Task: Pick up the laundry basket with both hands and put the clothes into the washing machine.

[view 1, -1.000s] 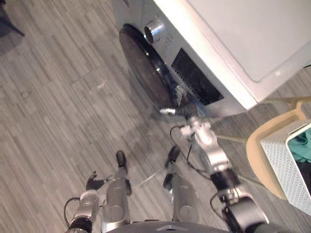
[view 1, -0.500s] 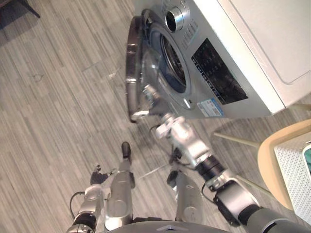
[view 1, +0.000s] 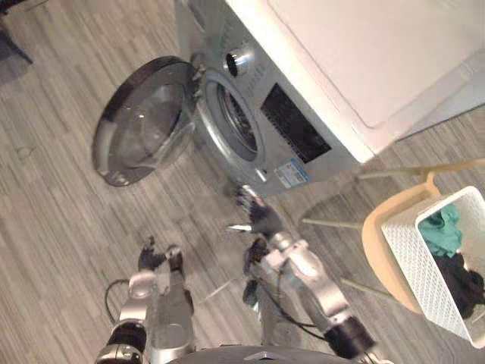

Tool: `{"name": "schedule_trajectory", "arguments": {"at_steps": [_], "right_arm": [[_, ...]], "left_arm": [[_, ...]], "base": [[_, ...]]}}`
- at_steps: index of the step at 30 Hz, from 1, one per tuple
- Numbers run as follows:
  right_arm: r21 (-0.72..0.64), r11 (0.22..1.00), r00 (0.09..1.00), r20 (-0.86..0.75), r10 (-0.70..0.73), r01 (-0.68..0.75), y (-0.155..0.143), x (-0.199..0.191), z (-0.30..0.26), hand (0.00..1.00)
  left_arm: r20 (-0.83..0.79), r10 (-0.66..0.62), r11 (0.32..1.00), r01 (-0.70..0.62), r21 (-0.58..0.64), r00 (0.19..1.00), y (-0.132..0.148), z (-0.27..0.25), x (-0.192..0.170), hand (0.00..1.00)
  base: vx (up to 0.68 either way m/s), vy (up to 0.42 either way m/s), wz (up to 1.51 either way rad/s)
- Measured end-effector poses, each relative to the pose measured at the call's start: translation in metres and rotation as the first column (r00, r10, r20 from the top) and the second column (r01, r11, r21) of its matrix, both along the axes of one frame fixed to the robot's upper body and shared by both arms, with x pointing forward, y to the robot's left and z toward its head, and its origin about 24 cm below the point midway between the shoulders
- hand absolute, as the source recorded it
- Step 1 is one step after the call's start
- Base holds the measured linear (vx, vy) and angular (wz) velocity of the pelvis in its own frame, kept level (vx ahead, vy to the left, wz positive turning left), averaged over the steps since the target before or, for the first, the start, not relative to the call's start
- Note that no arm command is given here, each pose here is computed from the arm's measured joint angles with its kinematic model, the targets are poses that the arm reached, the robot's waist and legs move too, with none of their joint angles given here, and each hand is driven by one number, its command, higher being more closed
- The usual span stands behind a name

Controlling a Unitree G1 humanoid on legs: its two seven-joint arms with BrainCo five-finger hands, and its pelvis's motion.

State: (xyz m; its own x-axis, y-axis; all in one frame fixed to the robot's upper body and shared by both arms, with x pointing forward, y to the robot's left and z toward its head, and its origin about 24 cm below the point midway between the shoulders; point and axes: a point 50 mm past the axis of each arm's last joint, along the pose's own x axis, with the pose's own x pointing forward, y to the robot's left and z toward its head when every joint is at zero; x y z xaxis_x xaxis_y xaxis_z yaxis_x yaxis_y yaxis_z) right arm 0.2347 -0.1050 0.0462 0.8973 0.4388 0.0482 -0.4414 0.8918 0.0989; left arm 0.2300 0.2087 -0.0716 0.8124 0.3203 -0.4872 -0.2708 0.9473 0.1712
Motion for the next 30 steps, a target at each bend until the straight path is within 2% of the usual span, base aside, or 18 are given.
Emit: {"name": "schedule_trajectory", "arguments": {"at_steps": [2,4,8,13,18,25,28,30], "right_arm": [[-0.013,0.996,0.995,-0.047,-0.087,0.087,-0.021,-0.008,-0.011,0.00],[-0.039,0.987,0.983,-0.099,-0.158,0.154,-0.040,-0.019,-0.023,0.00],[-0.114,0.974,0.960,-0.178,-0.214,0.195,-0.059,-0.035,-0.044,0.00],[-0.184,0.968,0.942,-0.259,-0.215,0.171,-0.062,-0.045,-0.063,0.00],[-0.224,0.963,0.915,-0.335,-0.224,0.154,-0.057,-0.050,-0.083,0.00],[-0.339,0.929,0.828,-0.472,-0.305,0.149,-0.076,-0.059,-0.123,0.00],[-0.406,0.889,0.712,-0.558,-0.426,0.213,-0.101,-0.069,-0.148,0.00],[-0.467,0.836,0.564,-0.623,-0.542,0.287,-0.122,-0.087,-0.167,0.00]], "left_arm": [[0.076,0.033,0.999,-0.034,0.016,0.997,0.011,0.017,0.013,0.00],[0.164,0.141,0.990,-0.141,-0.008,0.976,0.030,0.035,0.025,0.00],[0.227,0.307,0.952,-0.300,-0.065,0.924,0.058,0.050,0.029,0.00],[0.209,0.376,0.925,-0.352,-0.145,0.903,0.059,0.044,0.024,0.00],[0.086,0.428,0.897,-0.411,-0.163,0.899,0.062,0.017,-0.001,0.00],[-0.067,0.405,0.906,-0.410,-0.106,0.912,0.059,-0.014,-0.034,0.00],[-0.137,0.305,0.947,-0.315,-0.061,0.942,0.045,-0.028,-0.051,0.00],[-0.209,0.224,0.968,-0.242,-0.067,0.952,0.031,-0.042,-0.069,0.00]], "base": [[0.09,0.006,-0.53],[0.11,0.007,-0.62],[0.08,0.012,-0.57],[0.09,0.022,-0.16],[0.04,0.031,0.10],[0.02,0.017,0.35],[0.02,0.025,0.33],[0.03,0.027,0.19]]}}
